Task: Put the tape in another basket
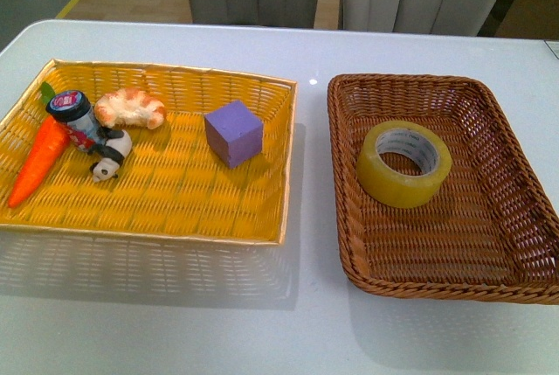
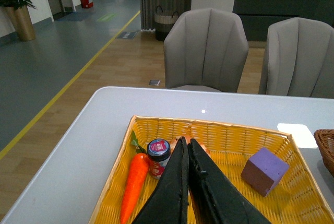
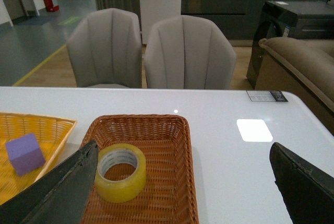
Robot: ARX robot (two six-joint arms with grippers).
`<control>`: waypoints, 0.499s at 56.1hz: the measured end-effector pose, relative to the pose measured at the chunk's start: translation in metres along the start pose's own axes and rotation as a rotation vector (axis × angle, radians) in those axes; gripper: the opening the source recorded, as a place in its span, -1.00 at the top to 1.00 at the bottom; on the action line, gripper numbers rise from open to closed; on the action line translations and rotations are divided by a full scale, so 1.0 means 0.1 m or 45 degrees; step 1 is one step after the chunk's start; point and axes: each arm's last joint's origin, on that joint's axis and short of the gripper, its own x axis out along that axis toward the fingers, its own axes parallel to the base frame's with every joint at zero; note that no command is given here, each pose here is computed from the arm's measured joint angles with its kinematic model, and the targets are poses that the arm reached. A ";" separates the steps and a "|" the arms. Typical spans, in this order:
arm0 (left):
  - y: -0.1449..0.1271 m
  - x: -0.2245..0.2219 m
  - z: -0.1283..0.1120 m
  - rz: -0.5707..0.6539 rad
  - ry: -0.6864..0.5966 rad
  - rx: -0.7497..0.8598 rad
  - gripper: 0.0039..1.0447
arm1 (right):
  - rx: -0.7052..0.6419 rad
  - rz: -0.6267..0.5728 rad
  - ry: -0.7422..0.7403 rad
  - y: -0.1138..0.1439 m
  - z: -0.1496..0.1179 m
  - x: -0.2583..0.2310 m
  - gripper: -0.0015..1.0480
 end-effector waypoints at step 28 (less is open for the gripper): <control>0.12 -0.25 0.07 -0.005 -0.030 0.000 0.98 | 0.000 -0.001 0.000 0.00 0.00 0.00 -0.83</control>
